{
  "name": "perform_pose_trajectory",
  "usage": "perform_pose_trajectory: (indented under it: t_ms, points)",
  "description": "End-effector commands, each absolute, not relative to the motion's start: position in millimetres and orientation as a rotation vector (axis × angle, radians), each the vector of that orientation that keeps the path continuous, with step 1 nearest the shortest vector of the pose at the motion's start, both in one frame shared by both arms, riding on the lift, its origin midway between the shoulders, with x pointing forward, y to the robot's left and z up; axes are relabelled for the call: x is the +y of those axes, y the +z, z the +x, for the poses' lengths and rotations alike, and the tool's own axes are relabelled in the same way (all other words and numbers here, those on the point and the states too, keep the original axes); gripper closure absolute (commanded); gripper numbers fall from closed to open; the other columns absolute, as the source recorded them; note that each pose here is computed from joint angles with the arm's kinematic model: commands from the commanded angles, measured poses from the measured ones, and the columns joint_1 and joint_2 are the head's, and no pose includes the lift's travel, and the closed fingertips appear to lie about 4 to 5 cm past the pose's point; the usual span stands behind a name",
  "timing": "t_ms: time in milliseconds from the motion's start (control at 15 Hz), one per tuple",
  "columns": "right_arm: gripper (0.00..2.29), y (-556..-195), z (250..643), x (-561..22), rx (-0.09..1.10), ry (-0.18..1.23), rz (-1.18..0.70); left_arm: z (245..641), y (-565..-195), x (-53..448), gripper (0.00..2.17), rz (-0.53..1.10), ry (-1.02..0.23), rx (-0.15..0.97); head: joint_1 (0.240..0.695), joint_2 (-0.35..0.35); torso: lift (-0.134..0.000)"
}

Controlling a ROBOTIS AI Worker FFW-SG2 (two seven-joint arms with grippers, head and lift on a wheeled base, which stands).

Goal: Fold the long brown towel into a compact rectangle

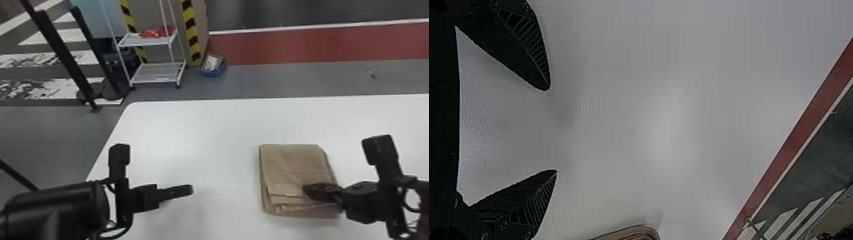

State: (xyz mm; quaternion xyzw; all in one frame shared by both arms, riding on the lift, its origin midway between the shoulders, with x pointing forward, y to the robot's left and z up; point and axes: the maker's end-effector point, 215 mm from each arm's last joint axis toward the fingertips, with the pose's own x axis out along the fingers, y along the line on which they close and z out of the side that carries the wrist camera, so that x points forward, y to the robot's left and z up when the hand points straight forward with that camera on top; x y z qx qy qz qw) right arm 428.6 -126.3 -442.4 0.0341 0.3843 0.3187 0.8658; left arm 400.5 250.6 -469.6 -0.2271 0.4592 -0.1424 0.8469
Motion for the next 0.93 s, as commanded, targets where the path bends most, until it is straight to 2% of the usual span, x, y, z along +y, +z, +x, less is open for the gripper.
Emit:
perform_pose_trajectory:
  t_ms: [0,267,667,800,867]
  points:
    - [1.66,-408,431,-136,0.756,0.658,0.127,401,-470,250,0.15,-0.479,-0.301,0.969,0.695,0.174,-0.124]
    - [1.66,-415,411,-159,0.761,0.636,0.152,402,-472,253,0.15,-0.476,-0.298,0.968,0.695,0.152,-0.124]
    - [1.66,-460,411,-164,0.821,0.624,0.127,402,-472,249,0.15,-0.471,-0.308,0.969,0.695,0.117,-0.124]
    - [1.66,-442,416,-162,0.782,0.634,0.155,400,-468,250,0.15,-0.478,-0.308,0.963,0.695,0.117,-0.124]
    - [1.66,-412,420,-160,0.739,0.640,0.201,401,-462,250,0.15,-0.480,-0.309,0.953,0.695,0.119,-0.124]
